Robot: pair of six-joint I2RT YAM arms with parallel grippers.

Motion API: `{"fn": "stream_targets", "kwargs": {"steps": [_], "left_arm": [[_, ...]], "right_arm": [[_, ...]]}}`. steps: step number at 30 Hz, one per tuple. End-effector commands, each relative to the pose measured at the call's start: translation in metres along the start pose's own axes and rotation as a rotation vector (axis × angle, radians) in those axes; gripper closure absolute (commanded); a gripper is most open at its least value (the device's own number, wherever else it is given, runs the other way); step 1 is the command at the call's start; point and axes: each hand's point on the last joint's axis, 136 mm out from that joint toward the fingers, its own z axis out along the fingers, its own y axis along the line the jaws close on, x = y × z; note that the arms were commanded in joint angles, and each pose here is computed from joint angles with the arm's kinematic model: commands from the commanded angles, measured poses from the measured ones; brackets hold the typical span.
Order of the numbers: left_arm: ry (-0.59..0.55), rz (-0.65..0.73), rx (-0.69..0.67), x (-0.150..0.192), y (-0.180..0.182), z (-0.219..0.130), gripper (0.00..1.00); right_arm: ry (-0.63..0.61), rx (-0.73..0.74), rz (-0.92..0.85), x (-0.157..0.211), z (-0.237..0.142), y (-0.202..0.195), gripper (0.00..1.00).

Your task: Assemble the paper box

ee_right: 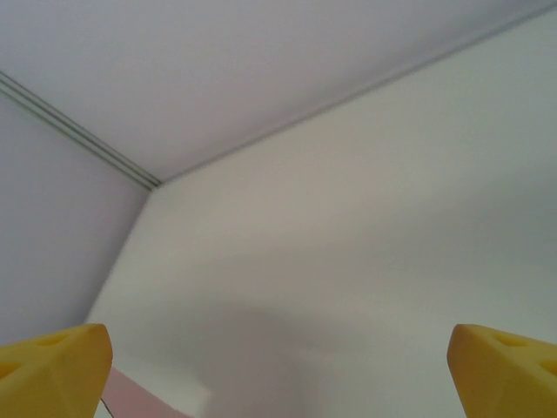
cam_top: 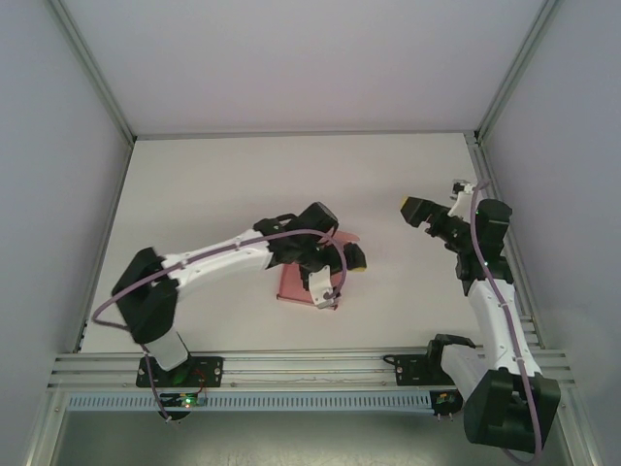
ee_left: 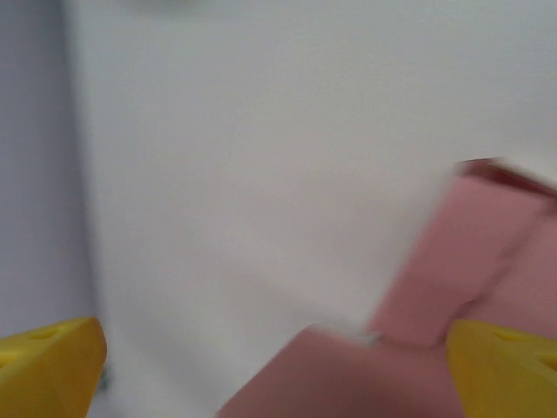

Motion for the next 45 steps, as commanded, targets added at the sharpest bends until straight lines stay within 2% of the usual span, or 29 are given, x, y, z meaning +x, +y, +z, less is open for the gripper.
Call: {"fn": "stream_targets", "kwargs": {"steps": [1,2,4,5,7,9,10,11,13,15,17,21,25,29,33,35,37,39,42,45], "left_arm": [[0.061,-0.158,-0.386,-0.011,0.089,-0.054,0.00],[0.104,-0.263,-0.493,-0.007,0.106,-0.074,0.00],[0.221,-0.582,-0.790,0.020,0.137,-0.135,0.00],[0.296,-0.737,-0.923,0.035,0.141,-0.168,0.00],[0.429,-1.142,-1.217,0.072,0.121,-0.232,0.00],[0.530,-1.580,-1.429,0.103,0.058,-0.268,0.00],[0.562,-1.754,-1.447,0.110,0.023,-0.268,0.00],[0.561,-1.870,-1.404,0.114,-0.002,-0.260,0.00],[0.585,-2.034,-1.333,0.121,-0.047,-0.245,0.00],[0.696,-2.218,-1.362,0.126,-0.094,-0.244,0.00],[0.744,-2.382,-1.345,0.128,-0.130,-0.238,0.00],[0.795,-2.465,-1.402,0.134,-0.171,-0.233,0.00],[0.819,-2.465,-1.398,0.135,-0.184,-0.230,0.00],[0.862,-2.497,-1.385,0.135,-0.200,-0.227,0.00],[0.820,-2.552,-1.367,0.139,-0.208,-0.216,0.00],[0.815,-2.577,-1.353,0.140,-0.212,-0.212,0.00],[0.831,-2.591,-1.341,0.140,-0.217,-0.211,0.00],[0.840,-2.596,-1.343,0.140,-0.220,-0.211,0.00],[0.826,-2.609,-1.337,0.140,-0.222,-0.208,0.00],[0.755,-2.641,-1.318,0.143,-0.223,-0.200,0.00]], "right_arm": [[0.099,0.116,-0.100,0.025,-0.003,0.005,0.02],[0.128,0.143,-0.115,0.036,-0.004,0.007,0.02],[0.186,0.217,-0.122,0.062,-0.006,0.009,0.04],[0.210,0.238,-0.132,0.075,-0.007,0.012,0.05],[0.255,0.295,-0.138,0.103,-0.007,0.015,0.06],[0.304,0.341,-0.142,0.132,-0.005,0.017,0.07],[0.324,0.356,-0.143,0.145,-0.002,0.019,0.08],[0.345,0.358,-0.149,0.157,0.001,0.023,0.09],[0.379,0.373,-0.167,0.178,0.010,0.032,0.10],[0.406,0.430,-0.184,0.190,0.017,0.030,0.11],[0.415,0.457,-0.170,0.201,0.028,0.027,0.15],[0.420,0.420,-0.101,0.222,0.057,0.029,0.27],[0.484,0.436,-0.105,0.238,0.067,0.028,0.40],[0.550,0.437,-0.062,0.260,0.067,0.027,0.48],[0.555,0.452,-0.070,0.265,0.070,0.023,0.63],[0.564,0.470,-0.080,0.269,0.070,0.017,0.72],[0.569,0.490,-0.089,0.271,0.070,0.012,0.89],[0.564,0.505,-0.109,0.271,0.068,0.007,1.00],[0.537,0.501,-0.156,0.262,0.069,0.007,1.00],[0.453,0.373,-0.232,0.232,0.080,0.033,1.00]]}}
